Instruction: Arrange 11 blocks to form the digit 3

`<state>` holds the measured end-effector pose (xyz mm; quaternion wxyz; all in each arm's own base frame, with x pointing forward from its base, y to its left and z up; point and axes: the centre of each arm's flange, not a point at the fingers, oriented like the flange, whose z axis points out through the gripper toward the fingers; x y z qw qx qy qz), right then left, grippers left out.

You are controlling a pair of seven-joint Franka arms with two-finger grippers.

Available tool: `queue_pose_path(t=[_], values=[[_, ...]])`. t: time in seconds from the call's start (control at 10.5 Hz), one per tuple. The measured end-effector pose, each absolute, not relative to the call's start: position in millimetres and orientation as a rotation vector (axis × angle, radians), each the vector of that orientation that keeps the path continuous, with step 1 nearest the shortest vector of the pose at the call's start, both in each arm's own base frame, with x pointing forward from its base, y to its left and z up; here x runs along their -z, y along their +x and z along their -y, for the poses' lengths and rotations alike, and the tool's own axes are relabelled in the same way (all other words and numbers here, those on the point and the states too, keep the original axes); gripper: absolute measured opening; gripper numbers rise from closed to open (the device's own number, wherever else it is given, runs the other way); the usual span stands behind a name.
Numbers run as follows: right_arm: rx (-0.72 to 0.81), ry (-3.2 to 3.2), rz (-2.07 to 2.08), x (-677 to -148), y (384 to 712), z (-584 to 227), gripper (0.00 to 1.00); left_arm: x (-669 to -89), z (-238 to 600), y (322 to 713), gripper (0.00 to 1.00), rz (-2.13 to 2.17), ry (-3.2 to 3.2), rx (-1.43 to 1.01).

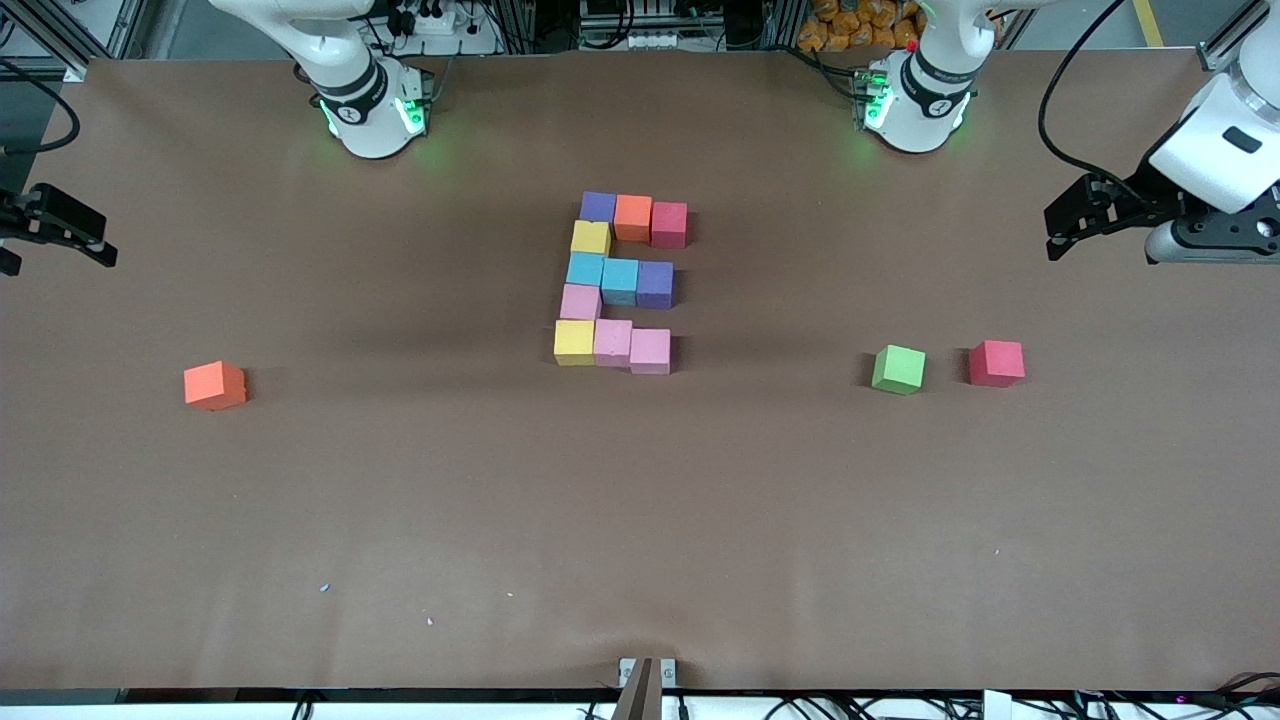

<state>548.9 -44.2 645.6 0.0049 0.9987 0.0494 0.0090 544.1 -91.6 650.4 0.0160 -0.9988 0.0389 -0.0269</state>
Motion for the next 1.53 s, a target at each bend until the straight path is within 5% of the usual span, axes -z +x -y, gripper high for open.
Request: queue_pose_path(t=[1.53], values=[[-0.016, 3.129, -0.154, -642.9, 548.7, 44.4, 1.0, -645.0, 99.2, 545.0, 1.0, -0.163, -3.11, 0.06]])
